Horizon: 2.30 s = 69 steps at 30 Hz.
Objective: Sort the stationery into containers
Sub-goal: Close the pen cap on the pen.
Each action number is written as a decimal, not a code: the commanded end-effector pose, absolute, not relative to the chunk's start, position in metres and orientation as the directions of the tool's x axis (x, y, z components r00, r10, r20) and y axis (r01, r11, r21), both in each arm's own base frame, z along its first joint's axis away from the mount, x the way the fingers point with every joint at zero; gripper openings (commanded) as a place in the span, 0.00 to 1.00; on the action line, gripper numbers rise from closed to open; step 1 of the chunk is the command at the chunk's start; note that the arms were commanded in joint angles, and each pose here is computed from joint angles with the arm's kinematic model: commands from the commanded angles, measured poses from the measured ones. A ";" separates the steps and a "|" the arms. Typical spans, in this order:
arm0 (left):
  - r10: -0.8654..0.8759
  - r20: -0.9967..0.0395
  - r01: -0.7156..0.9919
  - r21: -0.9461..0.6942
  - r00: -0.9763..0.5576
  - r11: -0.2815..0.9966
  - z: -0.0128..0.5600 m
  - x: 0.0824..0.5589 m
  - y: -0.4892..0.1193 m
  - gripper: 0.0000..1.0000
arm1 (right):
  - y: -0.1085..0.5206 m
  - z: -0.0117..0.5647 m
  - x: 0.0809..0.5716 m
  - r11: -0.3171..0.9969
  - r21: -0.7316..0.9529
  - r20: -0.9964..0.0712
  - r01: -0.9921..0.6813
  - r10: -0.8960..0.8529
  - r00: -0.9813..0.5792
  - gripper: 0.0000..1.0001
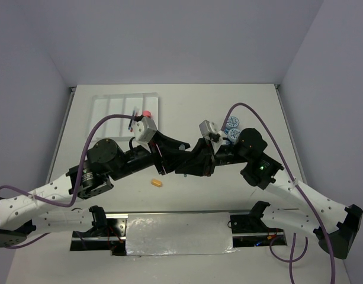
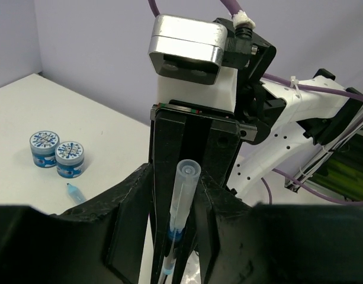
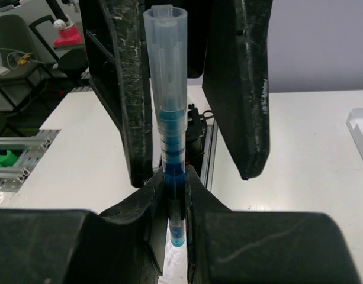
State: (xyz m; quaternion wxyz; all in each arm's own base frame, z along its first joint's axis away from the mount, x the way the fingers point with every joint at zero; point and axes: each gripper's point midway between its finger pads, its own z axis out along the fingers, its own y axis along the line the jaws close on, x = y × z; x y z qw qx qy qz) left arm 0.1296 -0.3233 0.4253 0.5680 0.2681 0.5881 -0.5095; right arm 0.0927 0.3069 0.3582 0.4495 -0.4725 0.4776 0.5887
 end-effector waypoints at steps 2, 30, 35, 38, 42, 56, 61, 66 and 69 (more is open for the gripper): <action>-0.324 -0.932 0.909 -0.268 -0.161 0.318 0.446 0.126 -0.316 0.47 | 0.306 0.384 0.094 -0.138 0.082 -0.986 -0.987 0.134 -0.100 0.00; -0.347 -0.922 0.905 -0.286 -0.171 0.314 0.449 0.129 -0.316 0.00 | 0.307 0.392 0.097 -0.126 0.072 -0.983 -0.989 0.161 -0.092 0.00; -0.302 -0.917 0.887 -0.350 -0.259 0.302 0.411 0.132 -0.333 0.00 | 0.302 0.451 0.108 -0.045 0.007 -0.968 -0.999 0.251 -0.018 0.00; -0.237 -0.914 0.871 -0.391 -0.330 0.298 0.361 0.130 -0.344 0.00 | 0.296 0.491 0.118 0.017 -0.025 -0.950 -1.000 0.312 0.029 0.00; -0.154 -0.903 0.854 -0.430 -0.401 0.294 0.308 0.117 -0.352 0.00 | 0.284 0.538 0.138 0.043 0.008 -0.932 -0.999 0.363 0.008 0.00; -0.211 -0.920 0.780 -0.392 -0.330 0.488 0.306 0.131 -0.326 0.00 | 0.297 0.474 0.150 -0.027 0.055 -0.972 -0.998 0.228 -0.060 0.00; -0.302 -0.929 0.661 -0.366 -0.215 0.655 0.356 0.166 -0.286 0.00 | 0.298 0.413 0.138 -0.106 0.107 -0.972 -0.989 0.199 -0.127 0.21; -0.407 -0.901 0.580 -0.413 -0.148 0.702 0.394 0.184 -0.269 0.00 | 0.304 0.382 0.144 -0.113 0.178 -0.964 -0.977 0.178 -0.196 0.33; -0.461 -0.877 0.498 -0.464 -0.139 0.732 0.399 0.199 -0.259 0.00 | 0.308 0.364 0.152 -0.093 0.221 -0.959 -0.971 0.159 -0.234 0.51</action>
